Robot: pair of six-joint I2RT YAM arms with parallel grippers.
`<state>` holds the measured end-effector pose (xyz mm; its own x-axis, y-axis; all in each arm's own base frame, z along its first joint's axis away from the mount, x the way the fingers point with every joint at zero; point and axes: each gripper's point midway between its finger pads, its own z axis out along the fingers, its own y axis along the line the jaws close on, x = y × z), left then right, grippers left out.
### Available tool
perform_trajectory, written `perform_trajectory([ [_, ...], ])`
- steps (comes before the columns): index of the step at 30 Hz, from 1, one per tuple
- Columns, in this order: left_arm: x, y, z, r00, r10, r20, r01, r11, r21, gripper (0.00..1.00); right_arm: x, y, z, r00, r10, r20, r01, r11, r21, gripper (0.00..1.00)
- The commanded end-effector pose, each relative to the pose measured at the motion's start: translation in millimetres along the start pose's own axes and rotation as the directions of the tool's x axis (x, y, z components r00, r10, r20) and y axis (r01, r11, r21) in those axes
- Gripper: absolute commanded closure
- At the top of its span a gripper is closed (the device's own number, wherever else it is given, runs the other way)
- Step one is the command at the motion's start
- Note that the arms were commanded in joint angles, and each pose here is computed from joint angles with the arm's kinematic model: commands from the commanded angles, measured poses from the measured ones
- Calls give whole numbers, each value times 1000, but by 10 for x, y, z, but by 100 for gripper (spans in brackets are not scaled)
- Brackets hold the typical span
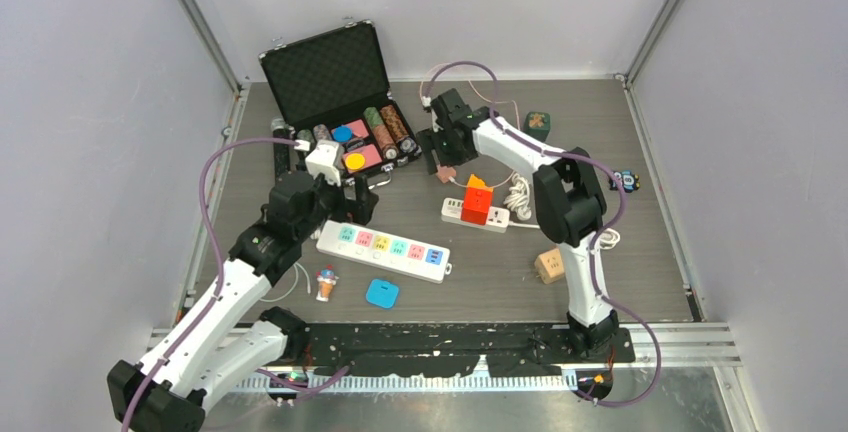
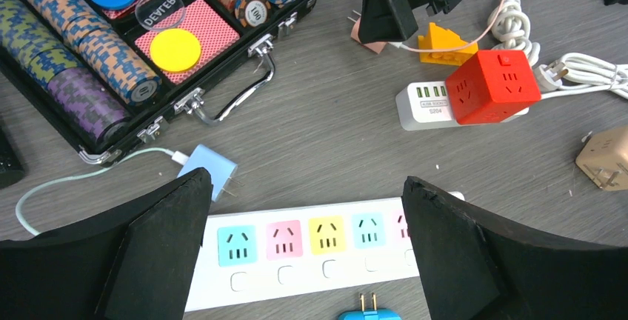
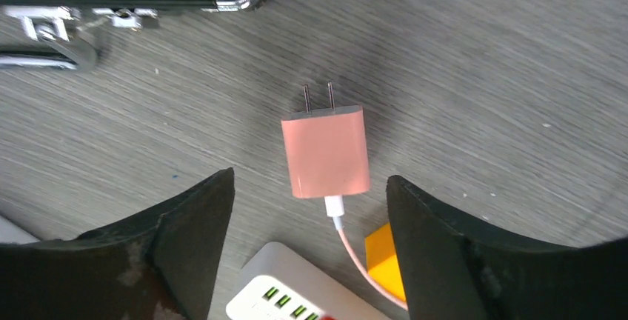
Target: Insert the plug
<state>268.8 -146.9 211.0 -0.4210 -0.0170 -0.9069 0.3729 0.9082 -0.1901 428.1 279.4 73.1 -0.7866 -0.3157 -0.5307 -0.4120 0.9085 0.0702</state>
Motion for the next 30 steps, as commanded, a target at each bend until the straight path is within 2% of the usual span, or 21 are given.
perform_trajectory([
  [1,-201,38,-91,999,4,53,-3,1000,-29,0,-20,65,50,996,-87,-20,86,994,-69,26],
  [8,-135,83,-65,999,-11,53,13,999,-44,0,139,-41,205,992,-114,-55,113,993,-26,40],
  [10,-137,78,-41,999,-17,48,19,999,-41,1,139,-49,257,991,-121,-52,120,993,-23,47],
  [12,-157,63,-23,999,-19,48,21,999,-33,0,106,-49,279,991,-126,-38,125,992,-21,63],
  [14,-196,48,-8,998,-22,51,23,999,-24,0,24,-38,254,992,-127,-5,127,992,-21,71],
  [19,-331,3,12,997,-52,55,52,999,1,0,-328,12,0,977,-160,140,166,986,-30,75],
  [22,-445,-15,19,994,-88,63,87,996,9,0,-650,89,-361,938,-180,297,202,979,-43,75],
  [23,-484,-11,18,993,-100,65,100,995,8,0,-629,110,-396,930,-197,311,224,973,-54,75],
  [24,-536,-15,14,992,-110,68,109,994,10,0,-806,150,-604,896,-211,390,250,967,-50,75],
  [25,-568,-13,4,991,-121,64,120,993,7,0,-786,182,-644,888,-221,404,269,961,-65,75],
  [26,-615,-15,-15,990,-130,61,130,991,7,0,-912,205,-839,854,-234,464,292,955,-56,75],
  [30,-754,-68,-80,985,-160,63,157,987,43,0,-1060,332,-1309,771,-259,581,365,928,-70,75],
])
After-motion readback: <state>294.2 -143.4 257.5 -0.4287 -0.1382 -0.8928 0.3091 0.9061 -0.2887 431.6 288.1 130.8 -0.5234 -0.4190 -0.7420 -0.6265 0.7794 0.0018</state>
